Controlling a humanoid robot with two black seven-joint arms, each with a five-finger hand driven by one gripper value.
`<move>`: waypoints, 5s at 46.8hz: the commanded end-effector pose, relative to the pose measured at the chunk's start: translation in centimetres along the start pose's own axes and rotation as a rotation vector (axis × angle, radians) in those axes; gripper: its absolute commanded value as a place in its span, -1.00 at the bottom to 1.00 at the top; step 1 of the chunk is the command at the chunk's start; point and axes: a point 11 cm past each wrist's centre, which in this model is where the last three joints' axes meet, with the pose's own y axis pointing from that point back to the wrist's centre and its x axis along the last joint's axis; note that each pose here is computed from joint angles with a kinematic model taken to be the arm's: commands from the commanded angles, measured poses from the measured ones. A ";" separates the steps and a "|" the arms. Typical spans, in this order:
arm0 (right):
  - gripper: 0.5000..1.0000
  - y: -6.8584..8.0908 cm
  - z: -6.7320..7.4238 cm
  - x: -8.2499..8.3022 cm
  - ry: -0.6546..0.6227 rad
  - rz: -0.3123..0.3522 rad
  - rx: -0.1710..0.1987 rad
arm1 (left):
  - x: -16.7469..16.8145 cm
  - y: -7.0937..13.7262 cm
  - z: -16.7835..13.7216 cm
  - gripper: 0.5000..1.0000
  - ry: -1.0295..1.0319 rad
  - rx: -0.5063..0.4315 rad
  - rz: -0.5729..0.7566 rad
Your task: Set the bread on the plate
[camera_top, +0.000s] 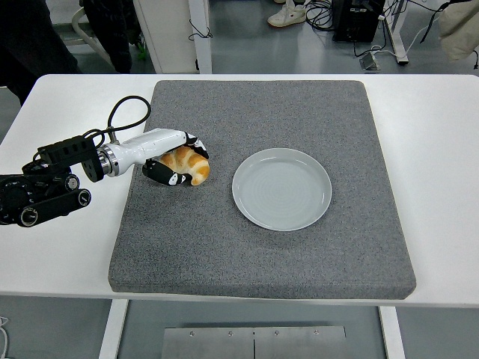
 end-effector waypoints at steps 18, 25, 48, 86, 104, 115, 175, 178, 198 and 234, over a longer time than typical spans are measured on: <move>1.00 0.0 0.0 0.0 0.000 0.000 0.000 | 6.9 0.5 -0.5 -1.00 -0.008 0.035 0.124; 1.00 0.0 0.0 -0.1 -0.001 -0.001 0.001 | 10.6 1.1 -0.1 -1.00 -0.054 0.034 0.174; 1.00 0.0 0.0 0.0 -0.002 -0.001 0.000 | 19.2 -0.7 7.8 -1.00 -0.169 -0.107 0.206; 1.00 0.0 0.0 0.0 0.000 0.000 0.000 | 4.2 -5.2 15.7 -1.00 -0.232 -0.462 0.002; 1.00 0.1 0.3 0.0 -0.001 0.000 -0.006 | 0.0 -5.1 12.3 -1.00 -0.176 -0.405 -0.014; 1.00 0.1 0.4 0.0 -0.003 0.000 -0.008 | -1.0 -6.5 12.8 -1.00 -0.165 -0.398 -0.015; 1.00 0.1 0.4 -0.1 -0.003 -0.001 -0.006 | -3.9 -8.8 12.7 -1.00 -0.080 -0.353 -0.017; 1.00 0.1 0.4 -0.1 -0.003 -0.001 -0.006 | -3.9 -8.8 12.8 -1.00 -0.076 -0.353 -0.016; 1.00 0.1 0.4 -0.1 -0.003 -0.001 -0.007 | -4.6 -8.6 12.5 -0.69 -0.057 -0.348 -0.020; 1.00 0.1 0.4 -0.1 -0.003 -0.001 -0.006 | -4.7 -8.5 12.4 0.43 0.015 -0.346 0.000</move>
